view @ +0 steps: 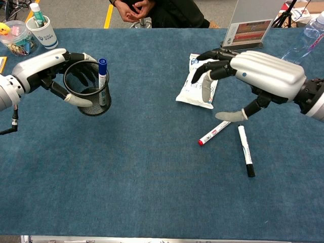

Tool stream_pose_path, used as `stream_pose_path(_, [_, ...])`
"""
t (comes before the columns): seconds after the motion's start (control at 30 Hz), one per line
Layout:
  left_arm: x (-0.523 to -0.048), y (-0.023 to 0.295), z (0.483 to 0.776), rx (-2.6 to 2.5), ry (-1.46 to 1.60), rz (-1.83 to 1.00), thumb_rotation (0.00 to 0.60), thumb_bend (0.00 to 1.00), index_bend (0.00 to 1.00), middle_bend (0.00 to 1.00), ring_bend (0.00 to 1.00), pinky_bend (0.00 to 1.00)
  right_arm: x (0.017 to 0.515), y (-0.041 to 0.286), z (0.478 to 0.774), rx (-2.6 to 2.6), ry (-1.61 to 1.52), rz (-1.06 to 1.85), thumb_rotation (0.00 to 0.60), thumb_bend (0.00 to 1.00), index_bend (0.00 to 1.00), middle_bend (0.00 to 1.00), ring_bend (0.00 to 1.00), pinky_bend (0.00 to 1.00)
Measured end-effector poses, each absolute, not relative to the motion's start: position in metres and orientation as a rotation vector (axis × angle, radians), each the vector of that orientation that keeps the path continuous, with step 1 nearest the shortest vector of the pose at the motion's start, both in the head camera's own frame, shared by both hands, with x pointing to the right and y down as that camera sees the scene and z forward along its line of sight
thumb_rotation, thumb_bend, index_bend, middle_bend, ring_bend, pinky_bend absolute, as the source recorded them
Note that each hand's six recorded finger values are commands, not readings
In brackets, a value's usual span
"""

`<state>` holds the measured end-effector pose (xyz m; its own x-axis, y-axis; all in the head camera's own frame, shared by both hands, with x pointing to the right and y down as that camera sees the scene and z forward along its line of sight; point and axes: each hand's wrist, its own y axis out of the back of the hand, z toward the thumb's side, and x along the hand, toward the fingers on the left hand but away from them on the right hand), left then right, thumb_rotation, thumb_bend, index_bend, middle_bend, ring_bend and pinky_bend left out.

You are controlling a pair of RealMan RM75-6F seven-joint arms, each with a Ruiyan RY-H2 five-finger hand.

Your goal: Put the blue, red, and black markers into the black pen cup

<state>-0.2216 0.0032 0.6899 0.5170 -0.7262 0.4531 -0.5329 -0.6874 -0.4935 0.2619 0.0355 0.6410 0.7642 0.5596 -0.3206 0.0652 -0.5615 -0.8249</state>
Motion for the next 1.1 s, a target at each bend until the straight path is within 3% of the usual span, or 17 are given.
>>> stream_pose_path(0.67, [-0.223, 0.009, 0.693, -2.482, 1.05, -0.949, 0.6, 0.06, 0.32, 0.33, 0.34, 0.34, 0.288, 0.052, 0.732, -1.821, -0.227, 0.903, 0.6, 0.23, 0.51, 0.26, 0.08, 0.03])
stream_pose_path(1.1, [-0.223, 0.011, 0.696, -2.493, 1.038, -0.95, 0.6, 0.06, 0.32, 0.33, 0.34, 0.33, 0.271, 0.054, 0.758, -1.776, -0.158, 0.922, 0.6, 0.24, 0.51, 0.26, 0.08, 0.03])
